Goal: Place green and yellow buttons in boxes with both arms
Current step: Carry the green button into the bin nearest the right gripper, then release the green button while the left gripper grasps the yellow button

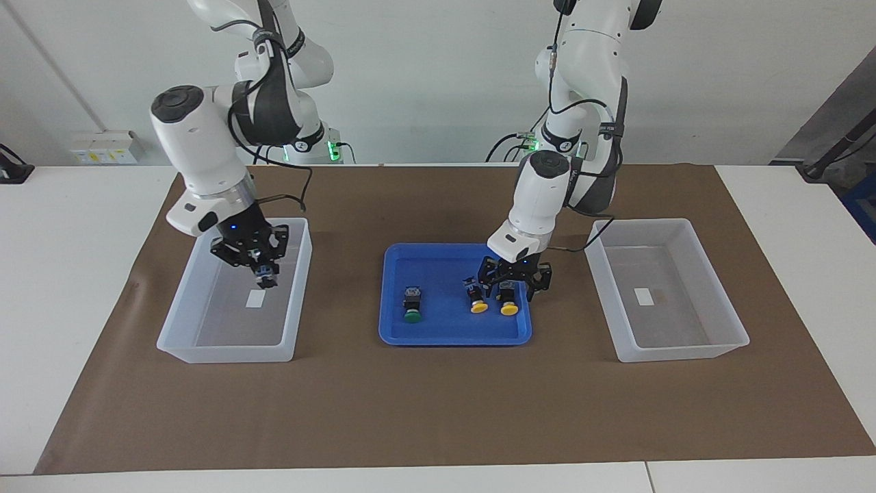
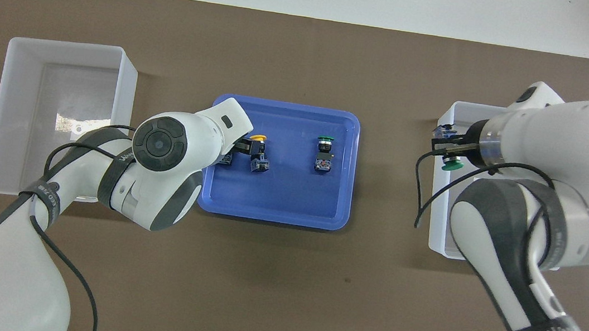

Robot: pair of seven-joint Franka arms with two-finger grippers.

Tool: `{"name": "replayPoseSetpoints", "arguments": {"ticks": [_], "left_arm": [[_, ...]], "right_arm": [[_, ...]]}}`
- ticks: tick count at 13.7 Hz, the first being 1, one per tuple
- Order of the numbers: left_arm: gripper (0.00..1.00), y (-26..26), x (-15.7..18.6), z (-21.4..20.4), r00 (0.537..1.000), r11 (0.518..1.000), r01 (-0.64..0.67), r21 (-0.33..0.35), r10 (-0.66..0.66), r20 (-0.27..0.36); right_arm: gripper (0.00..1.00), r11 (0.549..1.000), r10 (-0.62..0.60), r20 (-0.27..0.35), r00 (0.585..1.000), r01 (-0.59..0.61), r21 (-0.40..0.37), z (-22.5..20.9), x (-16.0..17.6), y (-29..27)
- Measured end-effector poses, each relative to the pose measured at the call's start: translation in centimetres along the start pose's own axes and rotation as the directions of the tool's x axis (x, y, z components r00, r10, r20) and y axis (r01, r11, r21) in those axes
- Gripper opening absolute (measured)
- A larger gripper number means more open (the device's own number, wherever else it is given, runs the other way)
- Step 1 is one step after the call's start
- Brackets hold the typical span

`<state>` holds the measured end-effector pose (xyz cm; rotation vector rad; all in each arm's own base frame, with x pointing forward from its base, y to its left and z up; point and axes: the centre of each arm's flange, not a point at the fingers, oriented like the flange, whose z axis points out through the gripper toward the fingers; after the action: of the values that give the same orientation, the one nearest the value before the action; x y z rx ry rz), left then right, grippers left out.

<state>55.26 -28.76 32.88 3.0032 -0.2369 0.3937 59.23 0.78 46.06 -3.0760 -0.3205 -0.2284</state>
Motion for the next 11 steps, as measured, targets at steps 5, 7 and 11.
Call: {"name": "replayPoseSetpoints", "arguments": {"ticks": [5,7,11], "left_arm": [[1.00,0.8,-1.0,1.6,1.000,1.000,-0.015,-0.004,0.015,0.020],[0.95,1.1,-1.2,1.8,1.000,1.000,-0.019,-0.008,0.019,0.020],[0.80,1.1,-2.1,3.1,0.999,1.000,-0.023,-0.005,0.023,0.042]], "right_arm": [[0.32,1.000,0.000,0.033,0.999,0.000,-0.015,7.0,-4.0,5.9],[0.32,1.000,-0.006,0.039,0.999,0.007,-0.016,9.4,-4.3,5.5],[0.58,1.000,-0.006,0.049,0.999,0.007,-0.017,12.1,-4.5,5.5]]}}
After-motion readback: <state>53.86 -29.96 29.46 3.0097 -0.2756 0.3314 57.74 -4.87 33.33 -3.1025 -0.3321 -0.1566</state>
